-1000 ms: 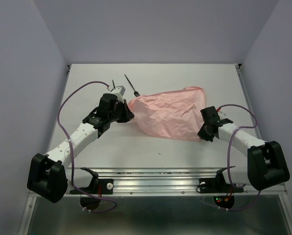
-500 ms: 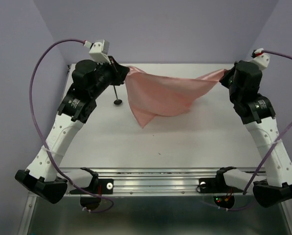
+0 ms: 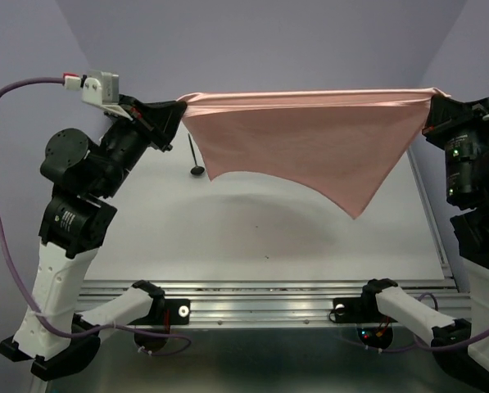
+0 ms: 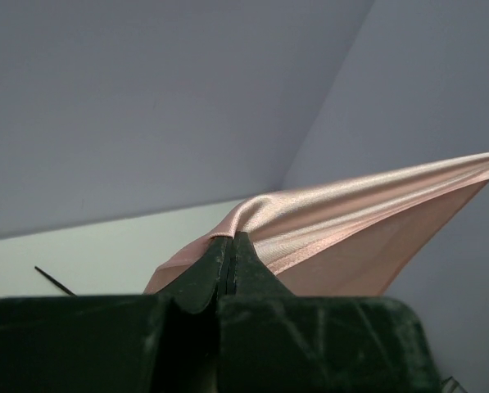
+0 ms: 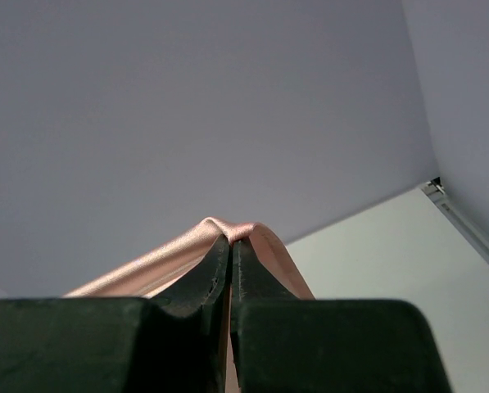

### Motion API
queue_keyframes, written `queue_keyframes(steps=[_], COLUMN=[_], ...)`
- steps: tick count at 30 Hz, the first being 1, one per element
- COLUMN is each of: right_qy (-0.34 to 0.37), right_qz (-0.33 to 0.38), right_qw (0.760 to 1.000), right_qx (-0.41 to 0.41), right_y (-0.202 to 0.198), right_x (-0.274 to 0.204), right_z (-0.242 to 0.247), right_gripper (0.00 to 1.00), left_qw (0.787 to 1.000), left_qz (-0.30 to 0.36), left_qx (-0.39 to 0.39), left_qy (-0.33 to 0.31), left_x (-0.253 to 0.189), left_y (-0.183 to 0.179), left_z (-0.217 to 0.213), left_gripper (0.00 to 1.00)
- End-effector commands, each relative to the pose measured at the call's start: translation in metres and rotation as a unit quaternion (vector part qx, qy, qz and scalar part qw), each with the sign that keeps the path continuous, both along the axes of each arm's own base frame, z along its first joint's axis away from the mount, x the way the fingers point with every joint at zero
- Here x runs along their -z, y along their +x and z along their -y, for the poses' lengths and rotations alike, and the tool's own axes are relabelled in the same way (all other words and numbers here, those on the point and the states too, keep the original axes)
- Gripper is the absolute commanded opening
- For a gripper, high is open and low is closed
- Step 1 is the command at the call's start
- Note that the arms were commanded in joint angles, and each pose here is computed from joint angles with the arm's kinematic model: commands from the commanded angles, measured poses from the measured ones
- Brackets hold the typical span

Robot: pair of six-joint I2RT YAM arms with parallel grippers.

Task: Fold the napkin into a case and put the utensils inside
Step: Flatten out the napkin at the center of the board.

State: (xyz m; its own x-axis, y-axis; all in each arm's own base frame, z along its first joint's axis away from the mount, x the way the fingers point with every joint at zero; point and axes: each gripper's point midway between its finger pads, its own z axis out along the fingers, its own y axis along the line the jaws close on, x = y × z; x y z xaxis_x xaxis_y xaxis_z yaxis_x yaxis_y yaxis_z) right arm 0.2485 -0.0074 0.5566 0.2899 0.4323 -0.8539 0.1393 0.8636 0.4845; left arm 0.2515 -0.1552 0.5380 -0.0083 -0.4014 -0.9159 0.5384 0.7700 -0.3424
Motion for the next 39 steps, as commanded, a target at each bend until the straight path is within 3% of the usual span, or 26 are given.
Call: queue_keyframes(steps=[1,8,12,20,29,34,39], right_qy=[0.005,0.023,0.024,-0.005,-0.081,-0.090,-0.089], right_qz=[0.040,0.064,0.043,-0.100,-0.272,-0.312,-0.339], right_qw=[0.999,0.998,0.999,0.991,0.948,0.936,0.929], right_qx=[0.027,-0.007,0.005,0.090,0.144,0.137,0.117], right_y=[-0.033,-0.060,-0.056,0.015,0.109,0.156,0.199], right_x=[-0.026,-0.033,-0.022,0.064,0.194,0.248,0.295], right_z=[0.019,0.015,0.018,0.025,0.017,0.022,0.031], right_gripper=[0.01,0.01,0.01,0.01,0.01,0.01,0.01], left_qw=[0.996,0.994,0.996,0.997,0.977,0.957,0.947], left_qz=[0.075,0.096,0.076,-0.060,-0.195,-0.262,-0.293], left_qx=[-0.038,-0.010,-0.017,-0.034,0.017,0.011,0.007], left_qy=[-0.029,-0.054,-0.045,0.033,0.085,0.123,0.134], left_x=[-0.050,-0.053,-0.035,0.060,0.192,0.264,0.300], left_y=[-0.039,-0.072,-0.059,0.038,0.127,0.171,0.207], left_z=[-0.035,-0.040,-0.037,0.003,0.066,0.080,0.086], left_gripper=[0.00,0.00,0.00,0.00,0.00,0.00,0.00])
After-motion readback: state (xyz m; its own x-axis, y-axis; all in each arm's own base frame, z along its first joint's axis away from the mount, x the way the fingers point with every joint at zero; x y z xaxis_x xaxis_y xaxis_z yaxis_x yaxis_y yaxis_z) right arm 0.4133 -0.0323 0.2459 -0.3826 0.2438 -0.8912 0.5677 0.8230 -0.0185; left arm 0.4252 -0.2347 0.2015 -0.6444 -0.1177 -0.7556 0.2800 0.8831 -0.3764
